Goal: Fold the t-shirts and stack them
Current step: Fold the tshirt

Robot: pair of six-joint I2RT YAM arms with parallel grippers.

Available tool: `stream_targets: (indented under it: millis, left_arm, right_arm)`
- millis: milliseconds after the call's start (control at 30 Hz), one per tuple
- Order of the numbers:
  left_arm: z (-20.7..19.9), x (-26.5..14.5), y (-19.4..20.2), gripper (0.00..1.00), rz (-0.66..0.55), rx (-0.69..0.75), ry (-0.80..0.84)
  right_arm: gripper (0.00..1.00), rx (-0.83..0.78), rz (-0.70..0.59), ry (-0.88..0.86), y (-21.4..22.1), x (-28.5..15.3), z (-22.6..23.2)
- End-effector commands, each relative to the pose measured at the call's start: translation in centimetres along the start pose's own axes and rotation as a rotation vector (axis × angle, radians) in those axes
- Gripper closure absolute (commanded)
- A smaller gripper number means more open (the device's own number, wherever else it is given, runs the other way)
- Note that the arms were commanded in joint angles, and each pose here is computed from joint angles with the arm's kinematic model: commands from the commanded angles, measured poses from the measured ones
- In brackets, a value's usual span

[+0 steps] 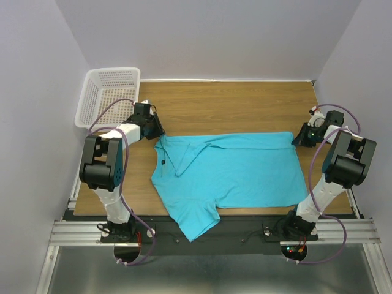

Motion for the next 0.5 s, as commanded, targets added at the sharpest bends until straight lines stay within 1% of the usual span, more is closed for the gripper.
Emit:
stream_targets:
  millis: [0,33,133,167,233,267,333,433,467]
  left_arm:
    - [-1.30,-0.36,-1.81,0.57,-0.042,0.001,0.041]
    - [-1.30,-0.32,-1.76,0.57,-0.040,-0.002,0.042]
    - [-1.38,-0.13,-1.74,0.63,-0.037,-0.008,0.047]
    - [-1.38,-0.04,-1.69,0.70,-0.034,-0.010,0.049]
    - [-1.33,0.04,-1.60,0.81,-0.033,-0.019,0.047]
    - [-1.30,-0.02,-1.57,0.90,-0.034,-0.021,0.046]
    - [-1.31,-0.17,-1.62,0.92,-0.039,-0.025,0.044]
    - [-1.12,-0.62,-1.48,1.00,-0.048,-0.032,0.033]
    - [-0.99,-0.81,-1.40,1.00,-0.051,-0.043,0.023]
  right_arm:
    - [0.98,0.029,0.105,-0.006,2.06,0.83,0.39]
    - [0.98,0.029,0.105,-0.006,2.06,0.83,0.39]
    - [0.98,0.029,0.105,-0.006,2.06,0.83,0.39]
    - [0.98,0.030,0.106,-0.008,2.09,0.87,0.39]
    - [0.98,0.030,0.105,-0.006,2.06,0.83,0.39]
    - [0.98,0.030,0.107,-0.007,2.12,0.86,0.38]
    - [0.98,0.030,0.107,-0.007,2.12,0.86,0.38]
    - [0.99,0.030,0.108,-0.005,2.12,0.86,0.37]
    - [0.99,0.029,0.105,-0.003,2.04,0.85,0.33]
Point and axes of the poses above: each gripper's point midway between its finger pads, its own x axis out along the fingers, its own z axis along the line the jaws close on, y = z × x, the point moved 6 cm from there along -x, back along the fingers, and after that the axes turned 3 degrees about -x, right-handed, at the moved point
